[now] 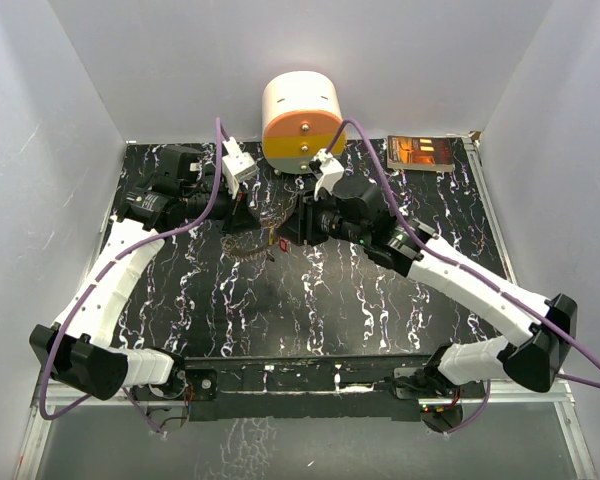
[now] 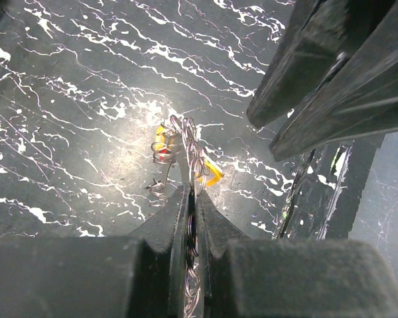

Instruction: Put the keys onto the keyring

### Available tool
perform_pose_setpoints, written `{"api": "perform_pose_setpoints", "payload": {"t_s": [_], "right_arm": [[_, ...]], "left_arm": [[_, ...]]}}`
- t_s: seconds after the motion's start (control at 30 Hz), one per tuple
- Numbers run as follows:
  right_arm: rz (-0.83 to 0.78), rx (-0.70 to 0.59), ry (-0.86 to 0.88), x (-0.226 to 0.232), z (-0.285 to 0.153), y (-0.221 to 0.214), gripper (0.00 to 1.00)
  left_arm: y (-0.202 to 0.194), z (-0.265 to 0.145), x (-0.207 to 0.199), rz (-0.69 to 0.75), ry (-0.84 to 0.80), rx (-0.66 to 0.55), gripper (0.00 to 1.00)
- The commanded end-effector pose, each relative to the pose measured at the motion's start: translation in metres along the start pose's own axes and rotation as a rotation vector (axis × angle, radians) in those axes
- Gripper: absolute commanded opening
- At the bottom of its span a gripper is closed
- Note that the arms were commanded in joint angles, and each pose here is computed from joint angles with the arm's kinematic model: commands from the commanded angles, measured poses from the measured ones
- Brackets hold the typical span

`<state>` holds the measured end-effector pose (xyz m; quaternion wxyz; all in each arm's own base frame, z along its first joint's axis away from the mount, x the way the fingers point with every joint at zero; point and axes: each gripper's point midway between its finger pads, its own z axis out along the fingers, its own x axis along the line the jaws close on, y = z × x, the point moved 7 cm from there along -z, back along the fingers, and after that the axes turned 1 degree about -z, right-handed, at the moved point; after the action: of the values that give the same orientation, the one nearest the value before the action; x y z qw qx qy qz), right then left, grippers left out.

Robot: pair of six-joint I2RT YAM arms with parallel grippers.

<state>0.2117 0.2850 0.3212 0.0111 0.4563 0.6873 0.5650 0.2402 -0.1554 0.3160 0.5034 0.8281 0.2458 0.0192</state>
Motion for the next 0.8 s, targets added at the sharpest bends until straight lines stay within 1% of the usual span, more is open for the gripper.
{"api": "perform_pose_setpoints", "payload": {"t_s": [0.0, 0.07, 0.17, 0.23, 0.3, 0.5, 0.77], "right_arm": [[-0.1, -0.106, 0.032, 0.008, -0.016, 0.02, 0.32], [-0.137, -0.12, 0.058, 0.01, -0.015, 0.022, 0.3], [-0.189, -0.131, 0.096, 0.013, -0.01, 0.024, 0.22], [-0.219, -0.13, 0.132, 0.016, -0.006, 0.026, 0.21], [-0.252, -0.14, 0.153, 0.017, -0.004, 0.027, 0.22], [-0.353, -0.156, 0.186, 0.019, -0.002, 0.031, 0.3], [-0.449, -0.145, 0.2, 0.015, 0.001, 0.027, 0.34]], "left_arm": [[0.022, -0.018, -0.016, 0.074, -0.032, -0.088, 0.0], [0.021, -0.018, -0.018, 0.076, -0.053, -0.09, 0.0], [0.02, -0.018, -0.022, 0.078, -0.088, -0.093, 0.0], [0.02, -0.017, -0.024, 0.076, -0.108, -0.095, 0.0], [0.02, -0.017, -0.026, 0.077, -0.125, -0.098, 0.0], [0.019, -0.018, -0.03, 0.073, -0.158, -0.1, 0.0], [0.019, -0.017, -0.032, 0.062, -0.188, -0.102, 0.0]]}}
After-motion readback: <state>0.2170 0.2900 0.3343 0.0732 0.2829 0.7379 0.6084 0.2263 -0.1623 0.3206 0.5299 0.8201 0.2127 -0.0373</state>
